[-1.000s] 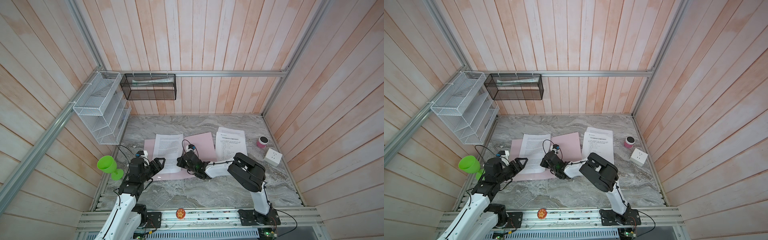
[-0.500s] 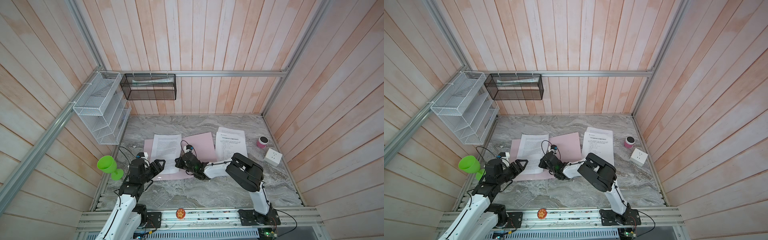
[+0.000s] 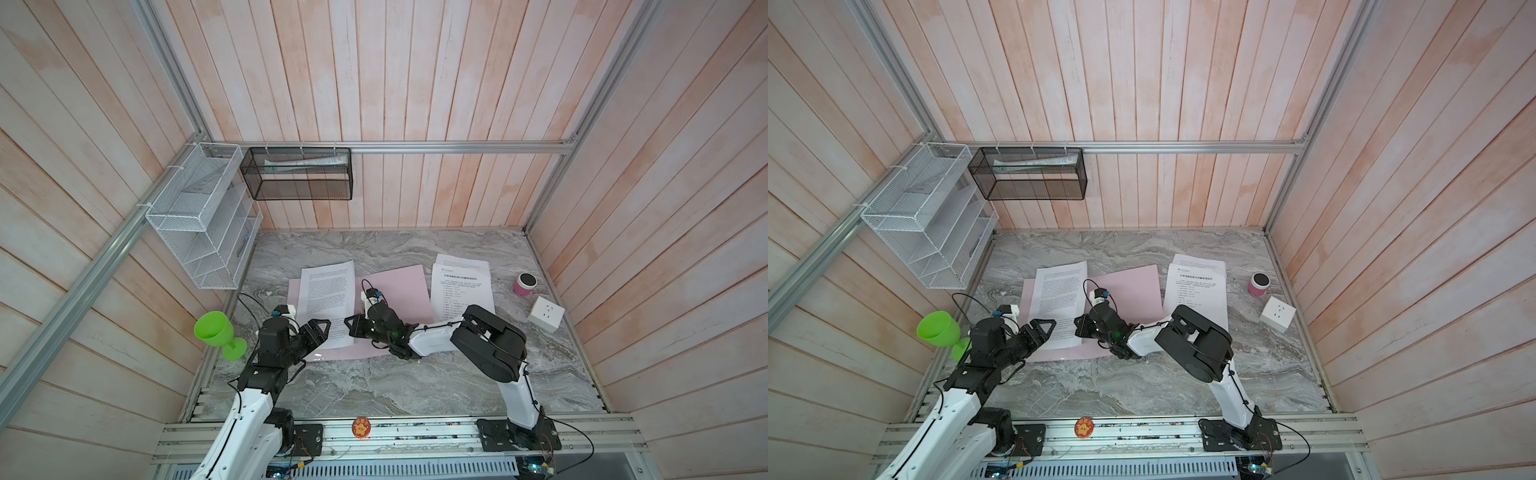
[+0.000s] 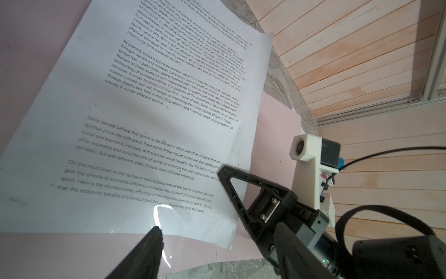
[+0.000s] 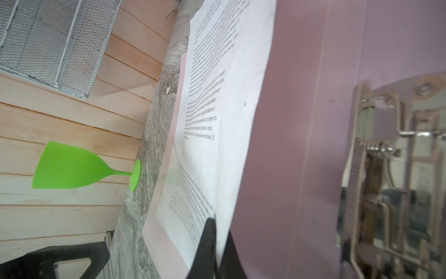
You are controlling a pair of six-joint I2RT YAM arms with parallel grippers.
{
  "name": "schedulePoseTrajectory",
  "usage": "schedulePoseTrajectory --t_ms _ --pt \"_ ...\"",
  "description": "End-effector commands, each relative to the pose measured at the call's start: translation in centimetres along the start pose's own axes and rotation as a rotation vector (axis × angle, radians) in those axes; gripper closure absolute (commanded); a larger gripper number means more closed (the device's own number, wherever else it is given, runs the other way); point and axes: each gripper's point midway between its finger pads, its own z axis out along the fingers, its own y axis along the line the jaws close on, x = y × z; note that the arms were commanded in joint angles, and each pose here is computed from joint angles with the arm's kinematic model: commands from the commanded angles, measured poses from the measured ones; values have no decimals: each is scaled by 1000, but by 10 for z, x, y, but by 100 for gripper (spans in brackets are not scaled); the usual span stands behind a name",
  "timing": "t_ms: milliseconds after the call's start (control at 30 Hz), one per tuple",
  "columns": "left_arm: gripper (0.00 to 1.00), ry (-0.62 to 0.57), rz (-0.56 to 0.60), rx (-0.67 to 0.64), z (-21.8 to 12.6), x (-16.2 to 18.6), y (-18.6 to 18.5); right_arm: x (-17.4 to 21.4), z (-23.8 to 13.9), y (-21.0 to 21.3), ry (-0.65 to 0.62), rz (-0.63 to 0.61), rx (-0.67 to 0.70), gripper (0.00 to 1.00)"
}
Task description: Put the files into the folder
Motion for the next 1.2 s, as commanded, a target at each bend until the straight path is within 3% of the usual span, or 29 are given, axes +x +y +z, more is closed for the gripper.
schedulePoseTrajectory --t_ms 0,1167 --pt "25 -13 -1 -23 0 -2 5 0 -4 2 36 -21 -51 100" --pt "25 -19 -28 -44 -3 1 11 21 15 2 266 -37 -172 100"
